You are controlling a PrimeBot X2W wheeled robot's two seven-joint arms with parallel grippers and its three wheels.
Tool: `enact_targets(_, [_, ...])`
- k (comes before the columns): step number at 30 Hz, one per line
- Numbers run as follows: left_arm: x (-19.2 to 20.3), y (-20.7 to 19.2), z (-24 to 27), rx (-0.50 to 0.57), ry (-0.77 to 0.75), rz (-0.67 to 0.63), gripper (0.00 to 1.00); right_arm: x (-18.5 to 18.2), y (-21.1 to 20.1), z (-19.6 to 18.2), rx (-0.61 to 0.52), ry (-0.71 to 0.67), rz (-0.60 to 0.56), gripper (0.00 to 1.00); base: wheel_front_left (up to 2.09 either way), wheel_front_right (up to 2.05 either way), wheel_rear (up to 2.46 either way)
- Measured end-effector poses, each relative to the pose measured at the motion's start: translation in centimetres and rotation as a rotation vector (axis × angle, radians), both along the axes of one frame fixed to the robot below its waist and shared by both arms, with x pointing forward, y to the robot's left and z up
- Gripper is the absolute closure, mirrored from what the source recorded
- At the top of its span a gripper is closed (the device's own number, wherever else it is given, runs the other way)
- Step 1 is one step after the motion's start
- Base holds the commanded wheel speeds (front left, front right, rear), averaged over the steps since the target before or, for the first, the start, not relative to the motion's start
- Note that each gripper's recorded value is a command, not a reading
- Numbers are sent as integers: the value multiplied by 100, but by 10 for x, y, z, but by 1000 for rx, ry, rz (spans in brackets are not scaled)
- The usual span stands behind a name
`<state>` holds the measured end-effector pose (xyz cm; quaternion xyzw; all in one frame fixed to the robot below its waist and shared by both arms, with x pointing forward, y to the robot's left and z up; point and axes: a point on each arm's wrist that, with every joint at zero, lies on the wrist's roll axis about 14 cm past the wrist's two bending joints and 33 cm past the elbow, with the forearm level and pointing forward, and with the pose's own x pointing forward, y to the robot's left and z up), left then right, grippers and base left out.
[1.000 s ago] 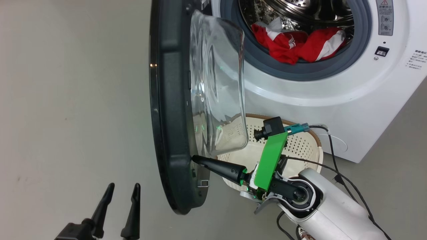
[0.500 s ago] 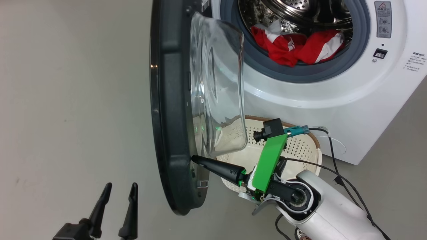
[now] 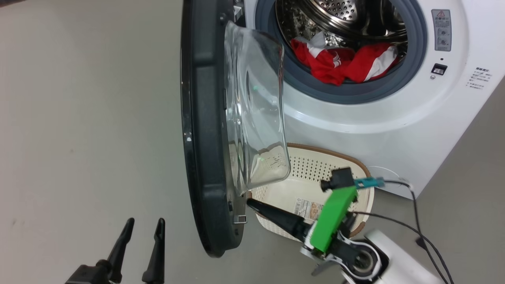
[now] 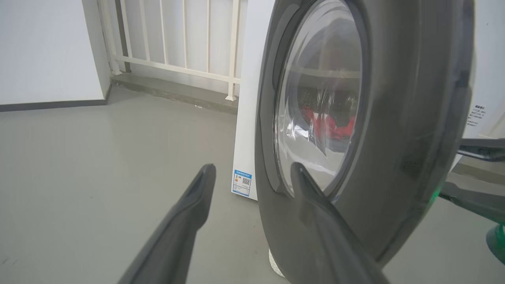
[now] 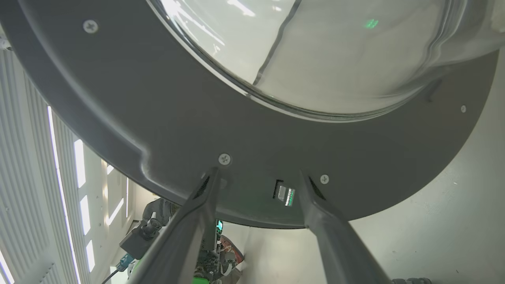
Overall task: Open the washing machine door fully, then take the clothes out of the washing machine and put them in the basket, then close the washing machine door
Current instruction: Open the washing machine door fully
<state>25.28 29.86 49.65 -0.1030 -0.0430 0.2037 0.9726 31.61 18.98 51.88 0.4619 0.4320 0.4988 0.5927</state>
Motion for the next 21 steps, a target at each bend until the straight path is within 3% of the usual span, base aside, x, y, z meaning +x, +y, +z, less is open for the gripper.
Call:
enact_targets(5, [0,-3,-2,-2,2,-10,0,11,-21,-23,-75,-50,-106,0,0,0,0])
enact_targets(17, [6,-6,-7,-8,16,-28,0,42,-77,-72,-272,-321,-376,0,0,0,0])
enact_targets(21, [7,-6,-7,-9,17,-29,0,45,-88,-82,-317,-406,-406,0,0,0,0])
